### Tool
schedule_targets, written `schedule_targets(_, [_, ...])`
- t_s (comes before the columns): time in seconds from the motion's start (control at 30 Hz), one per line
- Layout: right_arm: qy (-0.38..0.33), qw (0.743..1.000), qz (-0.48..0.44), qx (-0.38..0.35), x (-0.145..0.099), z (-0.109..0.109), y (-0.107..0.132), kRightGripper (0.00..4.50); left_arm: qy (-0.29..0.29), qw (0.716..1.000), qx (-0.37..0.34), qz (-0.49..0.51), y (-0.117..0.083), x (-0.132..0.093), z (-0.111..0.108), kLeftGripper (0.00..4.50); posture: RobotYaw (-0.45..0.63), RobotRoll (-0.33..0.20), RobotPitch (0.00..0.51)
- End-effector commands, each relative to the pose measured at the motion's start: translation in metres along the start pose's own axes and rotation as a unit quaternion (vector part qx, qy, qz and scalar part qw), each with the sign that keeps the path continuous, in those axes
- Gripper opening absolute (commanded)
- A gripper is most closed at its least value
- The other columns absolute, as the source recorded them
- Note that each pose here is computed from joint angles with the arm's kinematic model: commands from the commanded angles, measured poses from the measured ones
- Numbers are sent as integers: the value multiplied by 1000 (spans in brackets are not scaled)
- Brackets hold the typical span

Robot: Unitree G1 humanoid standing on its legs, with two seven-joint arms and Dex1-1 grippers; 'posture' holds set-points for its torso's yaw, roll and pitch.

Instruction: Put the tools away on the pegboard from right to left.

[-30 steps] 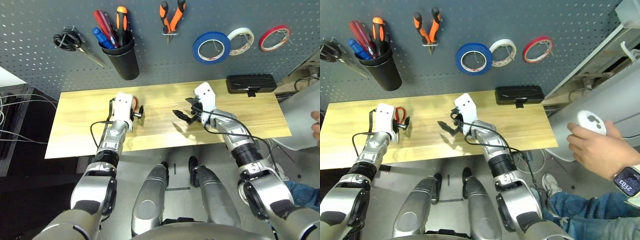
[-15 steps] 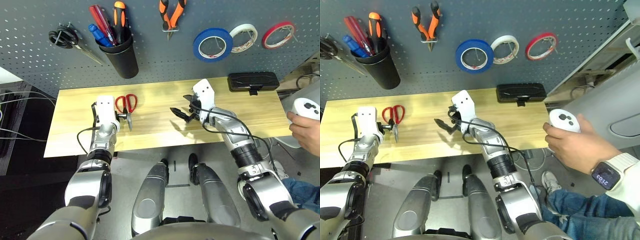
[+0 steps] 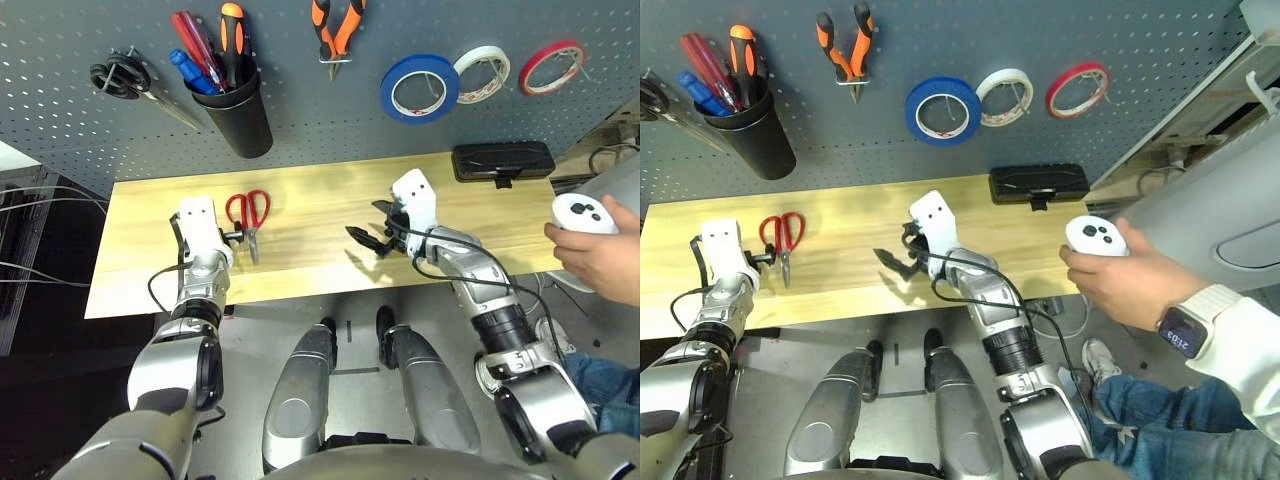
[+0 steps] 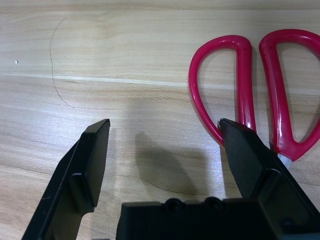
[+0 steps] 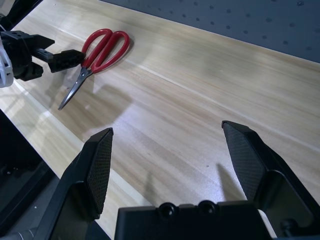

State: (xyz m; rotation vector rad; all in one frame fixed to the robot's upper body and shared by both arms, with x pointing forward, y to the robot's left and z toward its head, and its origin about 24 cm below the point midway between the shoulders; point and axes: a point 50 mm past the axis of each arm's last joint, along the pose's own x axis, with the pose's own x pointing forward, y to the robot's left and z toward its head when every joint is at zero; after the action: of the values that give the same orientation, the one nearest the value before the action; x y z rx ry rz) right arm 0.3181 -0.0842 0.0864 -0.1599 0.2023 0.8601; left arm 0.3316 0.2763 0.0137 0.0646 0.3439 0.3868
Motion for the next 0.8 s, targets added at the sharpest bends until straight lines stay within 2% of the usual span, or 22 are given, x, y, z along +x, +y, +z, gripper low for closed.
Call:
schedule_targets(0.03, [10,1000,12,7,0,-5,6,4500,71,997,8,-18,-3,-6,-30,4472,29,0,364])
schedule_targets(0.07, [10,1000,12,7,0,-5,6,4500,86,996,3,-32,-6,-7,-34,4472,29,0,364])
schedule_targets(0.27, [5,1000,10,6,2,0,3,4500,170,979,-11,-111,-28,-14,-51,2525,32,0,370])
schedule_targets(0.5, [-33,999,30,7,7,14,7,4500,194,974,-18,-119,-29,-15,-53,180,35,0,373])
schedule_targets(0.53, [-38,999,34,5,7,16,8,4500,194,974,-17,-120,-30,-15,-53,38,38,0,371])
schedule_targets(0.8, [-55,997,44,-3,14,20,9,4500,160,983,-18,-93,-22,-13,-47,38,62,0,356])
